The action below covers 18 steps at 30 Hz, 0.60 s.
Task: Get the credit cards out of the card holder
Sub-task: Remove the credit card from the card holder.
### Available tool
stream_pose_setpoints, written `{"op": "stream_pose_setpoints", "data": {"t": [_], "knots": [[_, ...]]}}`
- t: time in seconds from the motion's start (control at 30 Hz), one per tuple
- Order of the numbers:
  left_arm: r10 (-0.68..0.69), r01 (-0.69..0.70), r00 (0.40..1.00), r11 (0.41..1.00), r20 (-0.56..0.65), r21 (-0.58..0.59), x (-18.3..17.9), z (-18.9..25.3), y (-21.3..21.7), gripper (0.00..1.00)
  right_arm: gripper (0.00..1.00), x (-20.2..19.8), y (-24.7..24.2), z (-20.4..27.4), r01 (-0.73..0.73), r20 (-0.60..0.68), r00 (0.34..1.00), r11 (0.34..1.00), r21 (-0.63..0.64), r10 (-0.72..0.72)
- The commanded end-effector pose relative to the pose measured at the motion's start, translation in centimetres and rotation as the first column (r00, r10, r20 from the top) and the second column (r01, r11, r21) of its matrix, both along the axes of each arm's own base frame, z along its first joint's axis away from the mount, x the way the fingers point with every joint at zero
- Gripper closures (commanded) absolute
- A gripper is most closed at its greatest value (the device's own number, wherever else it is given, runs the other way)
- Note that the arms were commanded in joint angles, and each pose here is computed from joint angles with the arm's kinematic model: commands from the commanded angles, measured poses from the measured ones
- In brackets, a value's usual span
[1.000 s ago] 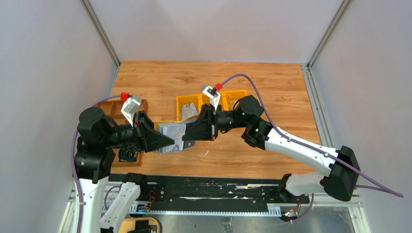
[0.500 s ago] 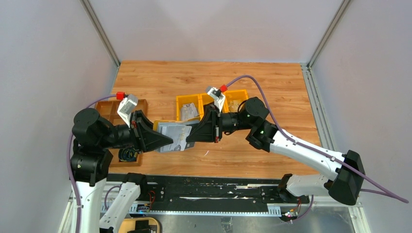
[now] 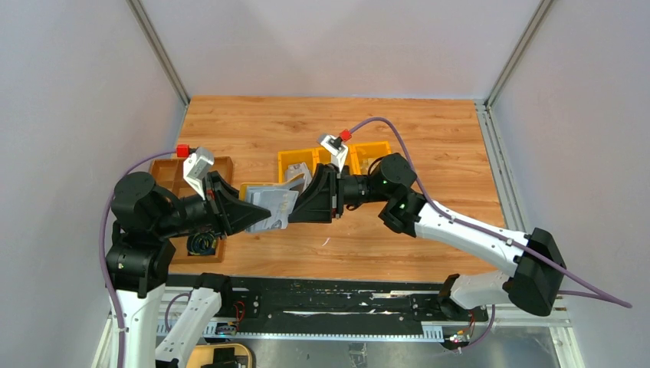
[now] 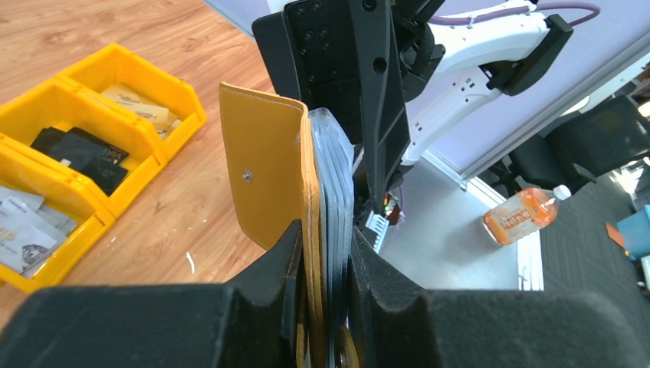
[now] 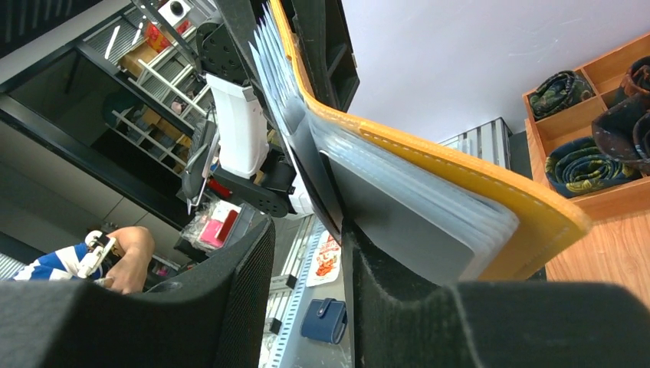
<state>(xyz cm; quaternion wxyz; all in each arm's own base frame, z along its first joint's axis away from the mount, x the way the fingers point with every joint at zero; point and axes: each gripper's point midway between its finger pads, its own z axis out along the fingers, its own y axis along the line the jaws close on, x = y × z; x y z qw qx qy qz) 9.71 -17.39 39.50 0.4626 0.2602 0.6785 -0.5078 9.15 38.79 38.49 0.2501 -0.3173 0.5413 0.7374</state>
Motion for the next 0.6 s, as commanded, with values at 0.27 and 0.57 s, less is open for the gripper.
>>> {"op": "stream_pose_setpoints", "data": {"t": [0.27, 0.57], "knots": [[0.03, -0.032, 0.998, 0.999, 0.061, 0.035, -0.3, 0.5, 0.4, 1.0, 0.87, 0.6, 0.5, 1.4, -0.015, 0.0, 1.0, 0.999, 0.048, 0.015], [0.169, -0.18, 0.979, 0.978, 0.113, 0.104, 1.7, 0.1, 1.9, 1.0, 1.0, 1.7, -1.5, 0.5, 0.037, 0.0, 0.999, 0.999, 0.036, -0.037]]}}
